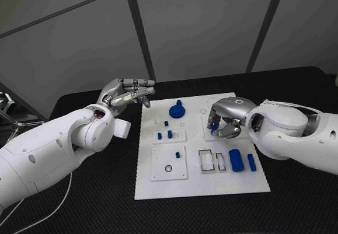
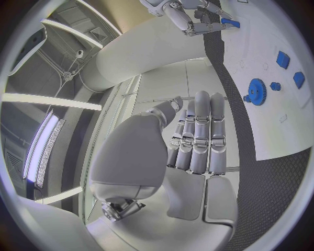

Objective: Assemble the parts on the task board

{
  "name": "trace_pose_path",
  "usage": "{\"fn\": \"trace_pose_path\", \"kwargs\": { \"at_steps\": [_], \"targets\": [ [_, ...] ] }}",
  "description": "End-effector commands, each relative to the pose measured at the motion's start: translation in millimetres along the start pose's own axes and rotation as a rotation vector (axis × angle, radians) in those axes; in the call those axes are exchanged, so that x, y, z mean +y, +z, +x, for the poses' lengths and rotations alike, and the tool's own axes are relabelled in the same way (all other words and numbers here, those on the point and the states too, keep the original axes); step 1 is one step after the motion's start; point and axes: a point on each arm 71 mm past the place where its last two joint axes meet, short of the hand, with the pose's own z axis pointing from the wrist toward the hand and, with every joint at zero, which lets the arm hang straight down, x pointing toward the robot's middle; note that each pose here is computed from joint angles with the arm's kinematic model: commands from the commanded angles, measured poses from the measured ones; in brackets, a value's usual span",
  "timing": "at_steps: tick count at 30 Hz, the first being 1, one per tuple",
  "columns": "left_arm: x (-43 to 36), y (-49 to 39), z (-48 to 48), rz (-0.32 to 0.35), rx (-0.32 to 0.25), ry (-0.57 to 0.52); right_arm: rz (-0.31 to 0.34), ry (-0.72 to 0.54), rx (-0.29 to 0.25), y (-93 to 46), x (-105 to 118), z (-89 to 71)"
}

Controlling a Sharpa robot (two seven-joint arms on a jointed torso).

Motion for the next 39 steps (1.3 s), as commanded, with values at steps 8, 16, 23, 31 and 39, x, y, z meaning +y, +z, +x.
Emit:
{"fn": "trace_pose_path", "kwargs": {
  "at_steps": [8, 16, 23, 31, 39],
  "targets": [
    [-0.3, -0.2, 0.1, 0.003, 0.007, -0.007, -0.087, 0.056, -0.136, -14.6, 20, -24.3],
    [0.8, 1.1, 2.3, 0.002, 0.011, -0.01, -0.204, 0.133, -0.142, -16.9, 58, -33.0],
    [0.9, 2.3, 4.6, 0.004, 0.016, -0.012, -0.336, 0.188, -0.099, -8.0, 95, -19.1],
    [0.7, 3.7, 8.0, 0.005, 0.023, -0.015, -0.415, 0.209, -0.026, 0.9, 121, 8.0],
    [0.6, 5.1, 11.0, 0.005, 0.03, -0.018, -0.424, 0.196, 0.035, 9.9, 127, 27.6]
  ]
}}
